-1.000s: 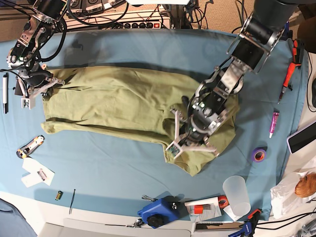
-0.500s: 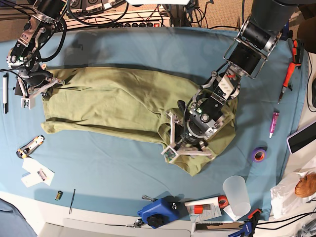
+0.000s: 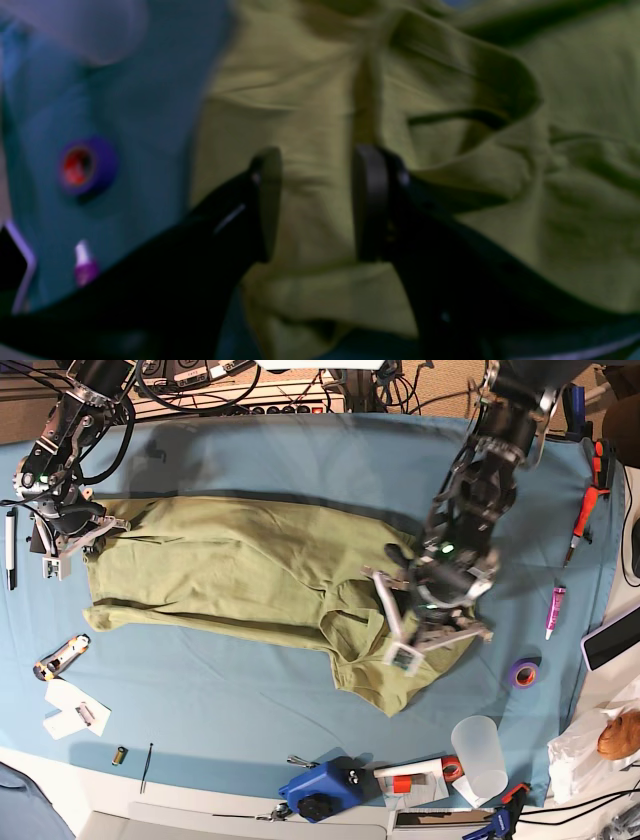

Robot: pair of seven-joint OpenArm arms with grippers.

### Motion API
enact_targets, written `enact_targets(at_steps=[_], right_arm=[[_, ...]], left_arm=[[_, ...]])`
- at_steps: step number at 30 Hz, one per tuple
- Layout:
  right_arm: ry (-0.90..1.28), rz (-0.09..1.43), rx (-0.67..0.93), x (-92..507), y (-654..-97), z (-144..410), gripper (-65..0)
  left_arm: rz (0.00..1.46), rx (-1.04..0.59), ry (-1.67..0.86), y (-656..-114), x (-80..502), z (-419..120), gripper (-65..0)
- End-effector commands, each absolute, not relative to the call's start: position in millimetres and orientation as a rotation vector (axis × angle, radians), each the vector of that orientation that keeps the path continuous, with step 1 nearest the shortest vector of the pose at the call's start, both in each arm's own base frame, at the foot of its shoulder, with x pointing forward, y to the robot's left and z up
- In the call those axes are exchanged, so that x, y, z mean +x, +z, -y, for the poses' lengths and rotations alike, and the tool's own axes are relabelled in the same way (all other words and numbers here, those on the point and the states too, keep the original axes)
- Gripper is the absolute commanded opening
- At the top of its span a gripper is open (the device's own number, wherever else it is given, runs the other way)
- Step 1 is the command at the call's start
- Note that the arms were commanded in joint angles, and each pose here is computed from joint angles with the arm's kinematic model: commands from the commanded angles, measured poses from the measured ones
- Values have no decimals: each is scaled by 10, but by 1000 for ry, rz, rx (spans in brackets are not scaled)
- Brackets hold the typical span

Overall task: Layout the t-shirt on the table in an organized manner, then fold the t-shirt properly
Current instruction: 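Lower the left gripper and pinch the shirt fabric near the sleeve, then pull the pinched fabric with the left gripper back toward the collar edge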

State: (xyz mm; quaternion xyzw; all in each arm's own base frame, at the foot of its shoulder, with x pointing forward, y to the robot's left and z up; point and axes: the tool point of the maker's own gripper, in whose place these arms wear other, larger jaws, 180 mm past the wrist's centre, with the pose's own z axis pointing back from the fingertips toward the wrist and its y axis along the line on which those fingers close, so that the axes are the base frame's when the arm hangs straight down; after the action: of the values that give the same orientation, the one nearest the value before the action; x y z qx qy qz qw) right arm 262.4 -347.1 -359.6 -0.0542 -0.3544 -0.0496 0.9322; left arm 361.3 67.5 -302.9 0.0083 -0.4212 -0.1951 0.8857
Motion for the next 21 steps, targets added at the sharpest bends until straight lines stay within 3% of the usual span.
enact_targets(at_steps=[1, 11, 21], right_arm=[[-96, 778, -131, 2714, -3440, 3535, -650], [-96, 779, -128, 2716, -3438, 3530, -650], [-96, 775, -128, 2710, -3444, 3530, -650]], left_arm=[[905, 7, -366, -2950, 3608, -761, -405], [807, -195, -223, -3238, 3077, -1224, -405], [770, -196, -228, -3332, 2960, -1313, -405]])
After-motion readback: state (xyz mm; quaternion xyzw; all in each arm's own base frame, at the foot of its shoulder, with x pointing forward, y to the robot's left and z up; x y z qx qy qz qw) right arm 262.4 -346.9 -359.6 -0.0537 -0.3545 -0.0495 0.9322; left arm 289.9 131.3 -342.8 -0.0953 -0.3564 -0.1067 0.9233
